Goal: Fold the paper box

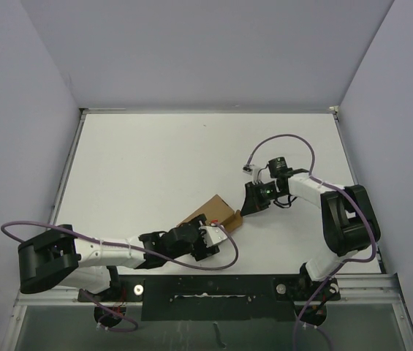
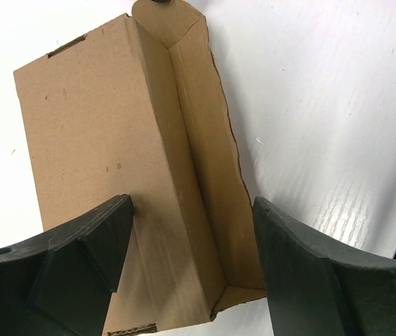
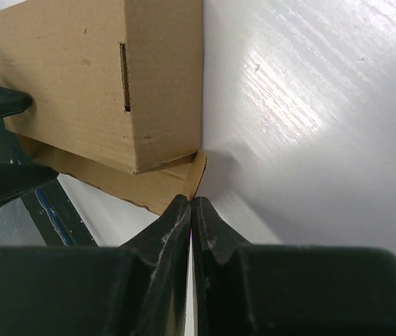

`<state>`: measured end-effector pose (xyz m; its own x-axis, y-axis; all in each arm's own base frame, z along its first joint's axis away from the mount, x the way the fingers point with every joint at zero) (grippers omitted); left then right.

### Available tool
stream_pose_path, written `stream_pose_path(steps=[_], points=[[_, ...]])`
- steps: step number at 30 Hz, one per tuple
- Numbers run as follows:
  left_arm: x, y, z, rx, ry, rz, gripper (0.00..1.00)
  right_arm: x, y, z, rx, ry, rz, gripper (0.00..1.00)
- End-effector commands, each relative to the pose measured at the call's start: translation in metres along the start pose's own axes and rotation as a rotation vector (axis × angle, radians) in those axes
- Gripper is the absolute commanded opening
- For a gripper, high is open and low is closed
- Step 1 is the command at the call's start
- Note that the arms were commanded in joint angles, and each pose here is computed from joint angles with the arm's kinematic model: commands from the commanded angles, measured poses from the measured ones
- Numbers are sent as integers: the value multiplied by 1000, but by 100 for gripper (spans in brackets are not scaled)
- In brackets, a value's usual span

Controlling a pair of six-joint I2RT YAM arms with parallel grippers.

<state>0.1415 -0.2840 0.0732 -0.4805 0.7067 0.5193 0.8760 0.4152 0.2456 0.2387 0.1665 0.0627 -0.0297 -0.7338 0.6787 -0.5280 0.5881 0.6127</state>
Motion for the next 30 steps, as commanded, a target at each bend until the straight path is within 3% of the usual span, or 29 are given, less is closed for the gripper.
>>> stream_pose_path(steps=[1, 16, 30], points=[[-2, -3, 9, 62, 41, 28, 66, 3, 5, -18, 94, -26, 24, 3], [-6, -2, 14, 105, 78, 46, 63, 1, 18, -13, 296, 9, 97, 0], [-6, -1, 17, 131, 95, 57, 62, 8, 18, -9, 334, 22, 119, 0]])
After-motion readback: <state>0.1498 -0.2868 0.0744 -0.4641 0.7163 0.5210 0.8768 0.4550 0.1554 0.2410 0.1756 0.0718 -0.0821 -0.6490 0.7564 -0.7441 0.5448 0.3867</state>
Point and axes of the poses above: each gripper's point midway between its finger pads, its own x axis back along the fingers, its own y axis along the line the jaws close on, z = x × y, the point moved 3 cm from there along x, back along the fingers, and after that the axes turned 1 degree about x, right-handed, at the moved point
